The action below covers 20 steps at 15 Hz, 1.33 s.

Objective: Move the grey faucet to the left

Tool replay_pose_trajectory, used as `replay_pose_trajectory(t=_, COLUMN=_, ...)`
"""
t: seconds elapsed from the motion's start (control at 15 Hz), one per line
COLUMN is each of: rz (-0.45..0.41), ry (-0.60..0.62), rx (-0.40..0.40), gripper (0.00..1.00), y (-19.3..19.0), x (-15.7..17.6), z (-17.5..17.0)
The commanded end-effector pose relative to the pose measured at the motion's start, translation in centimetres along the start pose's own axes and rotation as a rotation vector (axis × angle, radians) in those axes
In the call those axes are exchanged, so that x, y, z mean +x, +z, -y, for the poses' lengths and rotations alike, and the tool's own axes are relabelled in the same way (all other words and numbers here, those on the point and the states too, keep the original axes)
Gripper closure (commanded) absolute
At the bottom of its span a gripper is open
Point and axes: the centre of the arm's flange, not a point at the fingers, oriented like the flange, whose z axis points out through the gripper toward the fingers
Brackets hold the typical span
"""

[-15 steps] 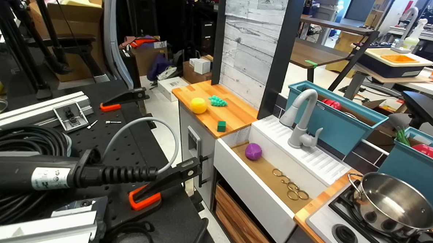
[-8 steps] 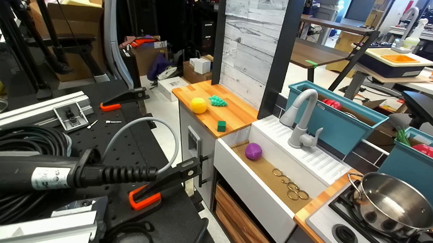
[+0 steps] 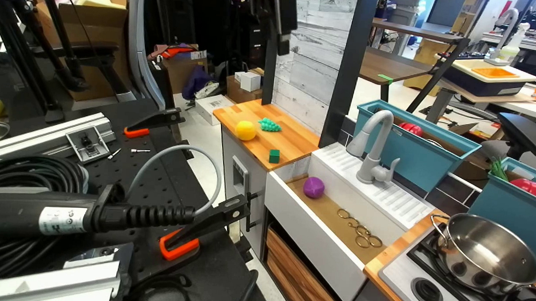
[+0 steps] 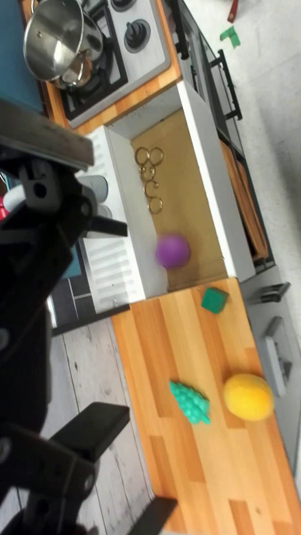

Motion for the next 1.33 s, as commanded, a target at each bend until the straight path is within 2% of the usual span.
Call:
replay_pose_trajectory(t=0.0, rz=-0.085, ry=0.098, rx=-0.125, gripper=0.00, y=5.1, x=4.0, z=-0.4)
replay_pose_trajectory(t=0.27, rz=-0.116, ry=0.171, rx=-0.233, gripper=0.00, y=7.5, x=4.6, z=-2.5)
replay_pose_trajectory(t=0.6, rz=-0.141, ry=0.255, rx=-0.287, gripper=0.00, y=11.4, x=5.6, z=-4.0)
replay_pose_trajectory(t=0.87, rz=-0.182, ry=0.324, rx=-0.362, gripper=0.00, y=15.0, x=6.4, z=-5.9)
replay_pose_trajectory(t=1.13, rz=-0.226, ry=0.349, rx=-0.441, gripper=0.00, y=18.3, x=7.3, z=-6.8)
replay_pose_trajectory(t=1.27, rz=-0.236, ry=0.351, rx=-0.455, gripper=0.00, y=19.4, x=7.8, z=-6.5)
